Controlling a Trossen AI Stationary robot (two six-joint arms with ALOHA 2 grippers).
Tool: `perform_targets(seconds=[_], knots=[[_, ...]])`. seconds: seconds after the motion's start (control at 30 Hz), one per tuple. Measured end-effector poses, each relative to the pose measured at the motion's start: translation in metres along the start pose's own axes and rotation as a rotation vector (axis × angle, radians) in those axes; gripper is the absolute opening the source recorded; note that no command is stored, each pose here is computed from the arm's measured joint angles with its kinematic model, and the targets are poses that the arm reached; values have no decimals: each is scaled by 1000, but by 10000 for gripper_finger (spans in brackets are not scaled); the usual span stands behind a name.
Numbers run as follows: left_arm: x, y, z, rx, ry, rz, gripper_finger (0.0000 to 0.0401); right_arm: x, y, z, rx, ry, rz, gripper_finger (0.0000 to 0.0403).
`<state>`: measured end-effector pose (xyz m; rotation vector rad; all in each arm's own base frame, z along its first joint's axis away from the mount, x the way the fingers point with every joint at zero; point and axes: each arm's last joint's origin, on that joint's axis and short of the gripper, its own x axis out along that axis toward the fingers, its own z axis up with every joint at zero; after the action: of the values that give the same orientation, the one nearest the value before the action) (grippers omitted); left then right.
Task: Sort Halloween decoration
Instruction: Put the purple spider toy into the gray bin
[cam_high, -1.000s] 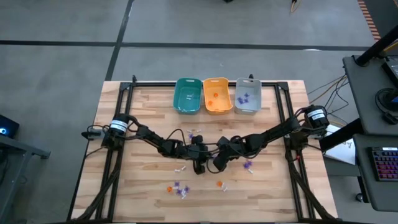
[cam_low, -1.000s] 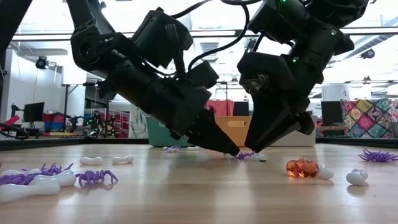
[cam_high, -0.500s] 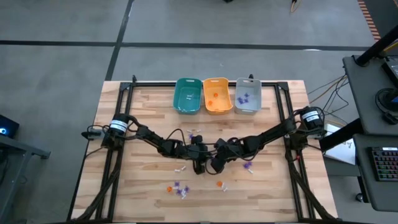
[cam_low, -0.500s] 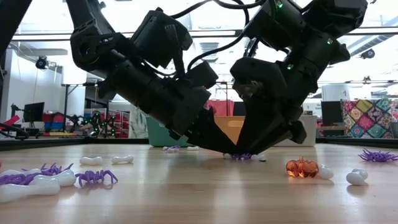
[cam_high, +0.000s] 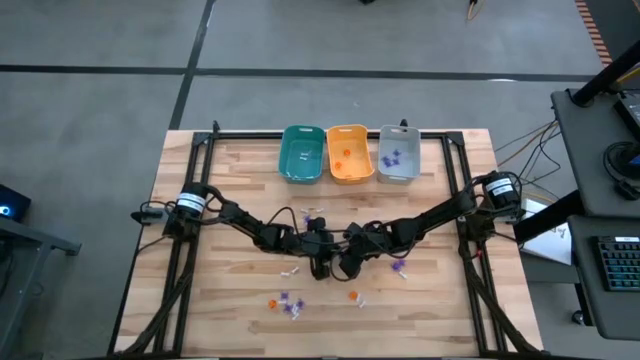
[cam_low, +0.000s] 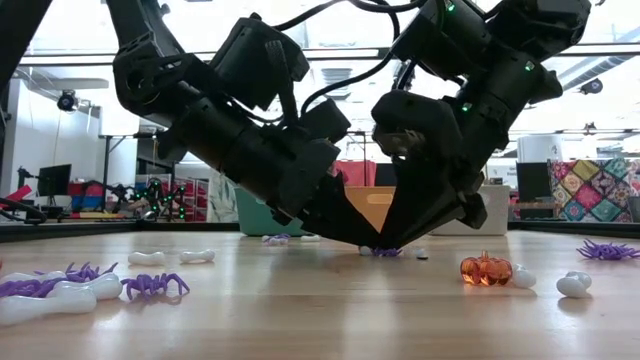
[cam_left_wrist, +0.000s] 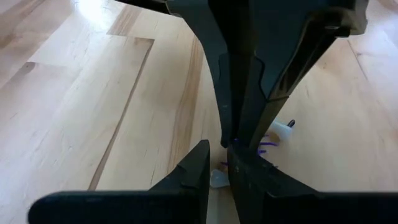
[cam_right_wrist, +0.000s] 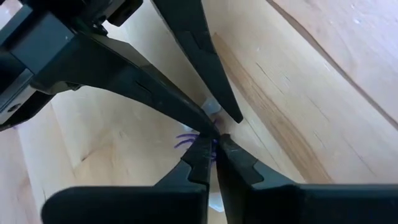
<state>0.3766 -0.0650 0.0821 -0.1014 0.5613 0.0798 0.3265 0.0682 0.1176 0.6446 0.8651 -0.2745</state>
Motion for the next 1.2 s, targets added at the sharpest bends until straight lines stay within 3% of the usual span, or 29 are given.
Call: perform_targets(seconds=[0.3,0.7,0.97,1.2], knots=[[-5,-1,5,-4,-6,-7,39,-2,0,1,-25,1,-1,9],[-24,-2,30,-19,-75,14,39,-16,1,4,-46,-2,-19,8],[-74,2,51,-7,-154,53,39,-29,5,12,-71,-53,0,8],[-123,9,48,-50,-229,62,39,-43,-1,29,-89,-124,-20,8]])
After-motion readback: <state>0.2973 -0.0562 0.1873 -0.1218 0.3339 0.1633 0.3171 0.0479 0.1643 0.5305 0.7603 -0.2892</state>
